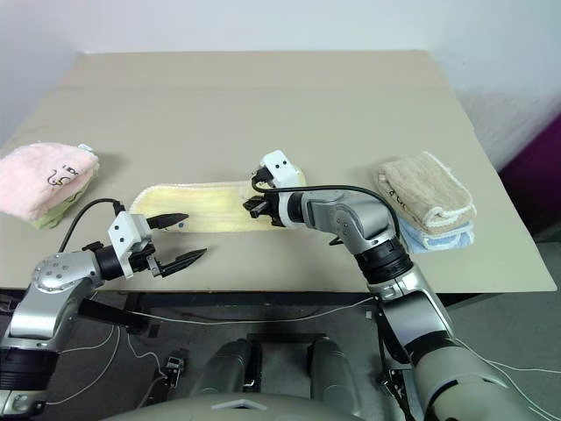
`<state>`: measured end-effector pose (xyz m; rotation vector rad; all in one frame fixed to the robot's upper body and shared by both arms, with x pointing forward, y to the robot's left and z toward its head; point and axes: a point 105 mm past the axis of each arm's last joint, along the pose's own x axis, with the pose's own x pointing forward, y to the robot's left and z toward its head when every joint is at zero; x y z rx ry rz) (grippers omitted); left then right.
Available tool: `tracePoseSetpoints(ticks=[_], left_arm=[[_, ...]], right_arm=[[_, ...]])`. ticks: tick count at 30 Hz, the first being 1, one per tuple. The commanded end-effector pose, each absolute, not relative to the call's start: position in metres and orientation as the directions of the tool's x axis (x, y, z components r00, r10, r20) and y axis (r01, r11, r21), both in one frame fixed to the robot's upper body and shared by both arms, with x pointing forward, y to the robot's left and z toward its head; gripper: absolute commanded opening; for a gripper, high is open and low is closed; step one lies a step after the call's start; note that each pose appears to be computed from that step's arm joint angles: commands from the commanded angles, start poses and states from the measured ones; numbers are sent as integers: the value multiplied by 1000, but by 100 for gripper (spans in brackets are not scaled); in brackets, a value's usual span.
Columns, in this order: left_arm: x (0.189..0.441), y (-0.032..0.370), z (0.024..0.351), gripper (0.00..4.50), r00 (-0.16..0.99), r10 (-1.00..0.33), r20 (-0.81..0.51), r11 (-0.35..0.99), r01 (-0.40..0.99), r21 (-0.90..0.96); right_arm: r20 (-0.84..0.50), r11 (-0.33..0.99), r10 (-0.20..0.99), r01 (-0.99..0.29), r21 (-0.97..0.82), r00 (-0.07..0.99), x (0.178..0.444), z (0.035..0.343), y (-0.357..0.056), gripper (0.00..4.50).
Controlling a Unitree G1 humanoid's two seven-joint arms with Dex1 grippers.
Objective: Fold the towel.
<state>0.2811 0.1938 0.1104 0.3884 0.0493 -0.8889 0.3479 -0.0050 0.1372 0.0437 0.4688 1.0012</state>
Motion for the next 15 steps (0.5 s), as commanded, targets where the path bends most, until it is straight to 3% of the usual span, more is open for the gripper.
tracePoseSetpoints(ticks=[1, 8, 12, 15], left_arm=[[279, 196, 125, 450, 656, -740, -148, 590, 738, 327], [268, 201, 125, 450, 722, -689, -70, 697, 685, 211], [262, 208, 132, 450, 799, -600, 45, 800, 597, 59], [258, 212, 129, 450, 850, -521, 77, 848, 526, -65]], right_arm=[[-275, 494, 863, -823, 280, 425, 342, 155, -1, 68], [-150, 451, 892, -867, 214, 427, 326, 189, -11, 309], [-99, 510, 860, -853, 113, 501, 338, 199, -34, 309], [-118, 575, 812, -818, 2, 571, 361, 191, -46, 248]])
